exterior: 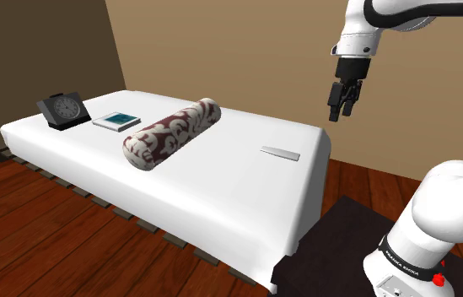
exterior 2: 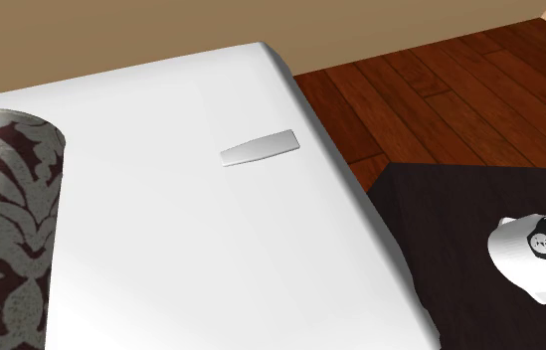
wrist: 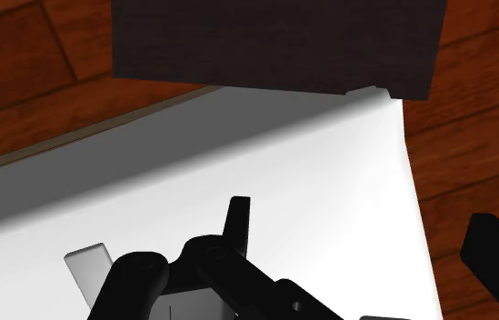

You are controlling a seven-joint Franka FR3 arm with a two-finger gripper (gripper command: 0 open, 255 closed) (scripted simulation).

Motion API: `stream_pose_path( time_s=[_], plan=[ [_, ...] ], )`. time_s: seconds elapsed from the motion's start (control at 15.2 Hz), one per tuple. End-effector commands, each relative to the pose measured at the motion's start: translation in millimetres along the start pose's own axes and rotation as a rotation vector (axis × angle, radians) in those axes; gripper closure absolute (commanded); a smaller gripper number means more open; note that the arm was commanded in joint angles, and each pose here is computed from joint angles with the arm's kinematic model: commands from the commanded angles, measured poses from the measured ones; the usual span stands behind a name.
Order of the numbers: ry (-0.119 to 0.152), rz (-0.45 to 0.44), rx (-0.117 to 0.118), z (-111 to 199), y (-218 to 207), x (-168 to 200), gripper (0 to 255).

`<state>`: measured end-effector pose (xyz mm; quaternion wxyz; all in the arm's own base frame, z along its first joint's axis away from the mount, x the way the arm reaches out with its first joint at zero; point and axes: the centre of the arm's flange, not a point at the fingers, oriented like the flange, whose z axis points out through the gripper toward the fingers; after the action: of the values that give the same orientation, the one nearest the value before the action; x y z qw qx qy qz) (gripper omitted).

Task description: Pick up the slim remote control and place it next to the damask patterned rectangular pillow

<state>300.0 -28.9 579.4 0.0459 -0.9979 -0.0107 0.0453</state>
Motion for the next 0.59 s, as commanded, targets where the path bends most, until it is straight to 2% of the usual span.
stream_pose_path(
  time_s=[0.0, 0.53],
  plan=[
    [0.000, 0.000, 0.000, 0, 0, 0, 0],
    [0.013, -0.073, -0.023, 61, 57, 59, 0]
  ],
)
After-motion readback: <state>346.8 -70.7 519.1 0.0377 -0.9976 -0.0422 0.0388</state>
